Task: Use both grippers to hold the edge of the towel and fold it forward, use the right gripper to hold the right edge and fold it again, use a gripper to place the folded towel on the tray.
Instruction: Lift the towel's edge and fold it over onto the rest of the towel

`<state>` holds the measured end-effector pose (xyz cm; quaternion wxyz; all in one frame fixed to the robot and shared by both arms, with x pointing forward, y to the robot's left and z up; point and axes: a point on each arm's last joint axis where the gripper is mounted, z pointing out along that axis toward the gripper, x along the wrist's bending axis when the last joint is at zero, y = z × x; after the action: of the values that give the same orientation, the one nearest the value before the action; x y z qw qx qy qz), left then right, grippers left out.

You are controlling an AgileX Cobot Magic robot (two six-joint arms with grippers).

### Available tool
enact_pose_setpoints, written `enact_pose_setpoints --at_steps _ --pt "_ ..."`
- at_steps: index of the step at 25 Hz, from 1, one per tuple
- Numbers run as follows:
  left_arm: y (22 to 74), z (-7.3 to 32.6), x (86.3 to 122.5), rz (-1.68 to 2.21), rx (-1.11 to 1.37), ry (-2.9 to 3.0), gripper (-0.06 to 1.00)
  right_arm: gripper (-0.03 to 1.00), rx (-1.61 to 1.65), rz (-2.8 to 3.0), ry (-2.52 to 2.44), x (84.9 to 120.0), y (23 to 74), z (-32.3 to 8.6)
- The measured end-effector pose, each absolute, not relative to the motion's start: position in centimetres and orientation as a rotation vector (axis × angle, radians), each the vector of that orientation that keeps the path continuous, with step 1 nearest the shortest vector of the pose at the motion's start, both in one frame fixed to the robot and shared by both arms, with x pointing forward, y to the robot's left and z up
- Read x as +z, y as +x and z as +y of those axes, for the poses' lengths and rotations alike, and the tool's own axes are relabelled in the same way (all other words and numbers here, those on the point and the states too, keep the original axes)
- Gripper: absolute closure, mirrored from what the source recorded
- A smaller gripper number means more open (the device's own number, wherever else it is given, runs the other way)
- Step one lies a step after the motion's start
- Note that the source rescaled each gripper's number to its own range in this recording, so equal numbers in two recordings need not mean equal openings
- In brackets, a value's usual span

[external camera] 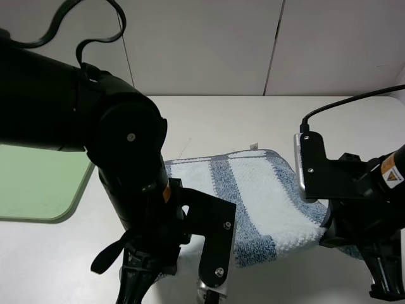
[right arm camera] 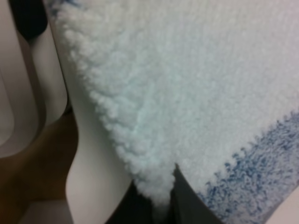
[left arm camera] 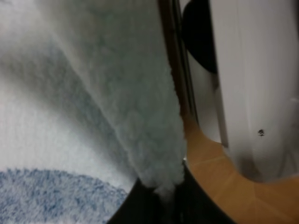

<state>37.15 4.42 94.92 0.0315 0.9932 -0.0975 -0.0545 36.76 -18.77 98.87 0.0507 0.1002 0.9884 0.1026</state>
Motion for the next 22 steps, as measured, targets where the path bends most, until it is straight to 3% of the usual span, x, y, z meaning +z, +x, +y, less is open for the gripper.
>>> enact_pose_setpoints --at_steps 6,16,22 --pt "37.1 4.7 95.9 -0.286 -0.132 3.051 0.94 0.96 0.334 3.0 0.302 99.6 36.2 -19.2" --pt "39.1 5.1 97.1 -0.316 0.245 3.05 0.94 0.97 0.323 2.909 0.236 99.7 37.0 -19.2" --pt "42.2 6.4 97.2 -0.153 0.325 3.006 0.94 0.97 0.315 2.871 0.206 100.4 38.4 -18.4"
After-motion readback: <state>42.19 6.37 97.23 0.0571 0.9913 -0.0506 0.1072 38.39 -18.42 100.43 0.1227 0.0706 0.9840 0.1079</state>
